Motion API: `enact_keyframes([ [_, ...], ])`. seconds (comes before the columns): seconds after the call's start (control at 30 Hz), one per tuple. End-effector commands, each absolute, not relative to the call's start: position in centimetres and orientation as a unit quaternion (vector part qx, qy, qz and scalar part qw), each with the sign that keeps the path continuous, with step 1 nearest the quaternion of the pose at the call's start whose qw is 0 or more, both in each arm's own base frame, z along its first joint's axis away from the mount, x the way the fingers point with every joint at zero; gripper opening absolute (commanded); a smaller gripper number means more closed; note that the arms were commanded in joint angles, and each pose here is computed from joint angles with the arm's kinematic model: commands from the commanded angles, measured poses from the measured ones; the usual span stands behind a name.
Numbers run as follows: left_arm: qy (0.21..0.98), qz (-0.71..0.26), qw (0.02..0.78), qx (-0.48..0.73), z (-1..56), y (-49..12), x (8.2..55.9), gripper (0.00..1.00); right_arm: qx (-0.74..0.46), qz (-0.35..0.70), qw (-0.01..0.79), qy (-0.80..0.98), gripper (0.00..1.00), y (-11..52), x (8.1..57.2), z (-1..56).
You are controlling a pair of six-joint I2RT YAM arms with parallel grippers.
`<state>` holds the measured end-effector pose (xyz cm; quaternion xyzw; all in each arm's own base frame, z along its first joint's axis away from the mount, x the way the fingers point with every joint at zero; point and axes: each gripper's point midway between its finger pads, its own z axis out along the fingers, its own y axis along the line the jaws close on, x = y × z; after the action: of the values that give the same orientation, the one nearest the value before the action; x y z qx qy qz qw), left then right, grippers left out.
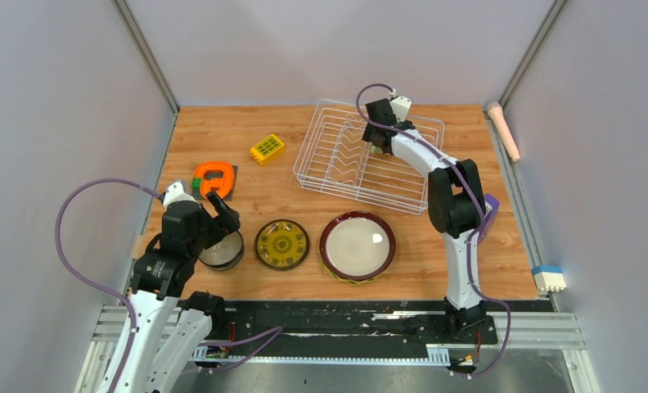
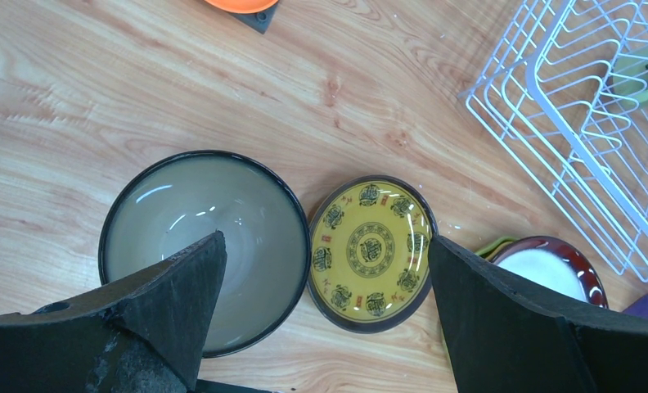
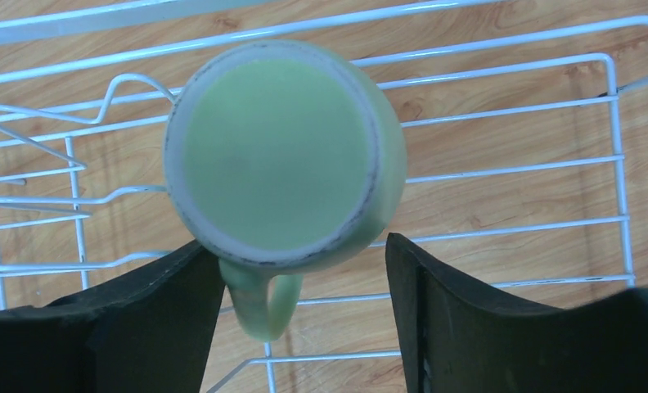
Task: Unload the mixed dishes from the dish rack
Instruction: Pick up the cup from the dish rack.
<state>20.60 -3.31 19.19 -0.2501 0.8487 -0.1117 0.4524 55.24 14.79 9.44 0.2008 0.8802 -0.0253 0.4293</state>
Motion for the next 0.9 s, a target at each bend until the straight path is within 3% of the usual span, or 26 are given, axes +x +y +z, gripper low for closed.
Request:
enact_keyframes([
  [0.0, 0.845, -0.114, 0.462, -0.244, 19.5, -3.3, 21.0, 1.00, 0.199, -0.014, 0.440, 0.876, 0.62, 14.6, 55.9, 10.5],
  [0.13, 0.845, -0.113, 0.461, -0.246, 19.5, -3.3, 20.9, 1.00, 0.197, -0.026, 0.441, 0.876, 0.30, 13.9, 54.9, 11.1],
  [0.33, 0.846, -0.111, 0.459, -0.249, 19.4, -3.2, 20.8, 1.00, 0.197, -0.020, 0.457, 0.867, 0.00, 13.1, 53.3, 14.0],
  [0.63, 0.847, -0.131, 0.459, -0.234, 20.1, -4.0, 20.7, 1.00, 0.172, 0.066, 0.505, 0.843, 0.00, 13.8, 49.3, 22.3],
  [0.87, 0.843, -0.218, 0.457, -0.184, 21.2, -7.4, 20.9, 1.00, 0.059, 0.345, 0.488, 0.799, 0.00, 20.7, 40.0, 30.2],
])
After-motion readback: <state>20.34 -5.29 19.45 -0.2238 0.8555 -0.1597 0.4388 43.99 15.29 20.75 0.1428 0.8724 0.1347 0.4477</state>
